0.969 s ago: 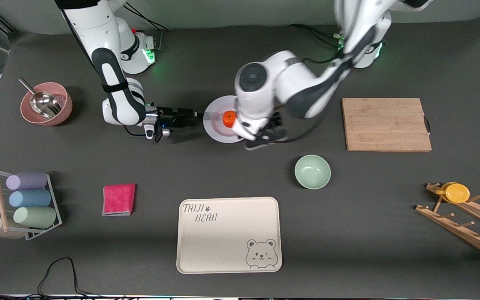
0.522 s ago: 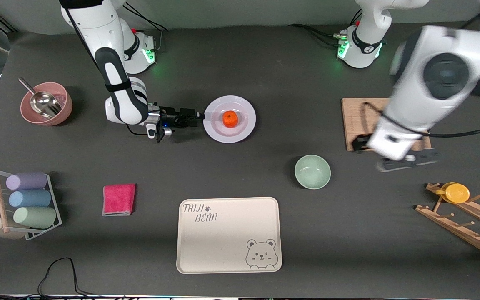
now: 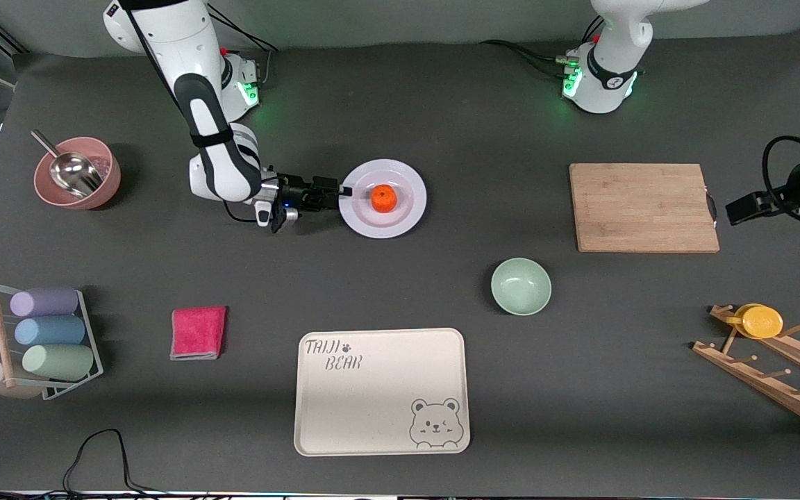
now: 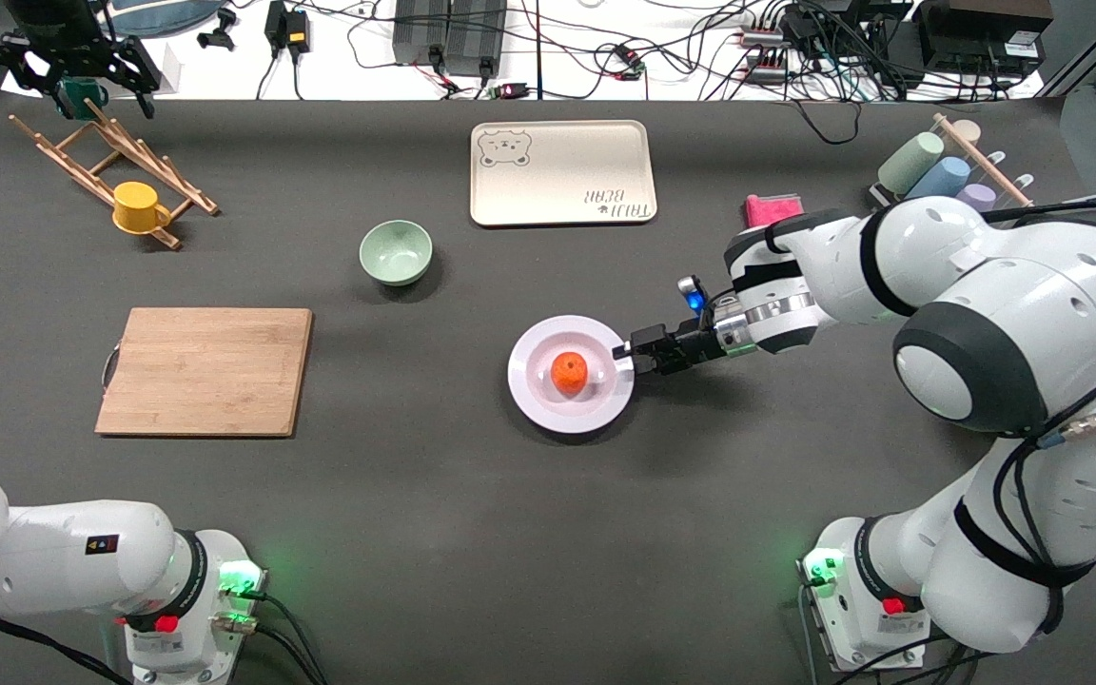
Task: Place orange and plate with both arms
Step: 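Withdraw the left gripper while the right gripper grips the plate rim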
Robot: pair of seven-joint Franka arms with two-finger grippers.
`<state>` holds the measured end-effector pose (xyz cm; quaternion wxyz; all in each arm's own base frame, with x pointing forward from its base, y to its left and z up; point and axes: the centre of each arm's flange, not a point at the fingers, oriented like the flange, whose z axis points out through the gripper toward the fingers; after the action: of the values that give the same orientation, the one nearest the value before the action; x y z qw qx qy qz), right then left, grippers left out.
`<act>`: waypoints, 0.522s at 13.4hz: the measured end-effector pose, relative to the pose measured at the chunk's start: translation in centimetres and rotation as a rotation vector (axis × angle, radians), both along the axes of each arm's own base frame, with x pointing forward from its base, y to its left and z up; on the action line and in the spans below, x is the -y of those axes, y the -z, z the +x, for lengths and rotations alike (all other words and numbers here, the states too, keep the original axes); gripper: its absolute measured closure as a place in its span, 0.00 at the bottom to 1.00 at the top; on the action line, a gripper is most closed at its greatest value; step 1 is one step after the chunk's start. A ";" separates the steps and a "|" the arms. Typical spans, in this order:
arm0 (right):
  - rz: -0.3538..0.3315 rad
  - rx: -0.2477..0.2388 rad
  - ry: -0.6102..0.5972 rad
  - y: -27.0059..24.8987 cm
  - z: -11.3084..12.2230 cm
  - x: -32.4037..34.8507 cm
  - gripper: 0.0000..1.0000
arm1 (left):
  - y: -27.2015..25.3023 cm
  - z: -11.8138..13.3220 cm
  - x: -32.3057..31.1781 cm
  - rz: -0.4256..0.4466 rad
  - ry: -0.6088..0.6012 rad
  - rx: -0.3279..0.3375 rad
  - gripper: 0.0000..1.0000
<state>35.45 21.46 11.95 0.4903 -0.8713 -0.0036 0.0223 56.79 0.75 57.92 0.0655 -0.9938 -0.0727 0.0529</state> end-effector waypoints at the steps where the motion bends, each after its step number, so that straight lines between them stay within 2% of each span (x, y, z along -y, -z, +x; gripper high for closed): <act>1: -0.003 0.021 0.002 0.5 -0.1 0.2 0.31 | -0.3 -0.6 0.1 0.002 0.005 0.000 0.00; 5: -0.007 0.044 -0.004 0.9 -0.2 0.4 0.75 | 0.3 -4.0 0.9 0.008 0.027 0.016 0.00; 7: 0.007 0.046 -0.005 0.7 -0.1 0.2 0.91 | -0.6 -4.8 0.8 0.009 0.026 0.030 0.00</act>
<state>35.33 21.22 11.20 0.4931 -0.8698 -0.0174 0.0035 51.99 -0.05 58.53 0.0695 -0.9950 -0.0612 0.0367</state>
